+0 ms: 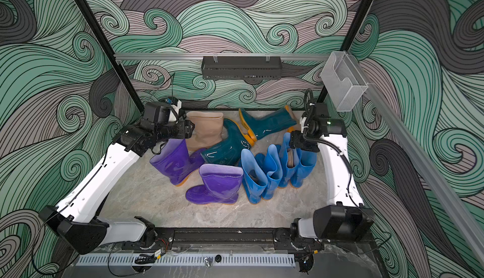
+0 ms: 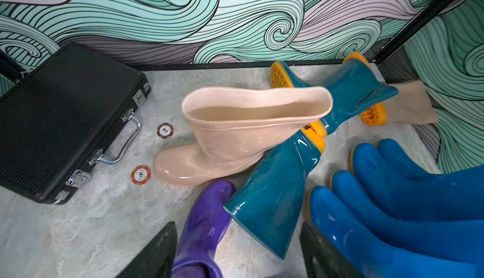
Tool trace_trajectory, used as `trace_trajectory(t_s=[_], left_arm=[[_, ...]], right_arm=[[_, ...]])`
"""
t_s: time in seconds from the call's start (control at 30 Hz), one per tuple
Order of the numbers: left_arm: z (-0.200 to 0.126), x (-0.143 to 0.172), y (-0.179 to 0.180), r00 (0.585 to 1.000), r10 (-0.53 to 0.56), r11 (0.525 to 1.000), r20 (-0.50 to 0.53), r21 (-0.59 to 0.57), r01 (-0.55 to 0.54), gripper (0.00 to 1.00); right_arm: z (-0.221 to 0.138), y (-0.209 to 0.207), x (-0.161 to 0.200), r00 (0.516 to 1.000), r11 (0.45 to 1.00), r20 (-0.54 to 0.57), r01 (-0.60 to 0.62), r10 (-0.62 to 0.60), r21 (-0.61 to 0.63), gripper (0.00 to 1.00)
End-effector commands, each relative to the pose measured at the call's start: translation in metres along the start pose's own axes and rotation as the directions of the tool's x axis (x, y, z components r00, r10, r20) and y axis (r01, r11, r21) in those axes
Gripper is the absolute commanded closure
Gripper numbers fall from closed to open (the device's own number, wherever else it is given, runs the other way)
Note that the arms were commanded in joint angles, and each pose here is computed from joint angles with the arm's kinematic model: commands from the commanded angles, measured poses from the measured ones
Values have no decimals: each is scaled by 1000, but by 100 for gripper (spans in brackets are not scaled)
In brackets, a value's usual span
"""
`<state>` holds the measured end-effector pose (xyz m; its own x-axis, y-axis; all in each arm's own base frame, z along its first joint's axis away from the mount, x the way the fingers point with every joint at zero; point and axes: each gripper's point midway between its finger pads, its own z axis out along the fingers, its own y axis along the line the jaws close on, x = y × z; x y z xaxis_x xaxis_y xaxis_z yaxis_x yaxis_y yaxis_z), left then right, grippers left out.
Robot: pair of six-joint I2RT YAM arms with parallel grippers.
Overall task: Match and arrange rain boots in pairs
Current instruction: Move a pair of rain boots to the center of the board, then adjust the rain boot at the center of the board.
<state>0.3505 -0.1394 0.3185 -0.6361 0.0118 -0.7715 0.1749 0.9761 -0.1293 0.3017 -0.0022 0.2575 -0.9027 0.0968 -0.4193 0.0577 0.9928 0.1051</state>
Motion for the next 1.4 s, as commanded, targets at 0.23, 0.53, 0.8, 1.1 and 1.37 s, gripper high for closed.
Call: trace_trajectory(t_s=[0.23,0.53,0.8,1.1,1.37], left_arm=[[-5,11,38,971,221,964,-94,-132,-232,14],[48,-19,26,973,217,976,-84,-10,-218,13],[17,-29,33,994,96,995,-50,-17,-97,13],[-21,10,46,996,15,999,-83,-36,-18,13],[-34,42,53,984,-8,998,-178,-64,-3,13]], right_arm=[[-79,27,-21,972,991,202,109,-124,81,14],[-80,98,-37,923,959,268,283,-277,17,7],[-38,220,-65,754,770,366,623,-545,-137,1],[19,320,-106,624,600,472,768,-623,-225,1],[69,372,-112,590,503,504,806,-631,-312,1]])
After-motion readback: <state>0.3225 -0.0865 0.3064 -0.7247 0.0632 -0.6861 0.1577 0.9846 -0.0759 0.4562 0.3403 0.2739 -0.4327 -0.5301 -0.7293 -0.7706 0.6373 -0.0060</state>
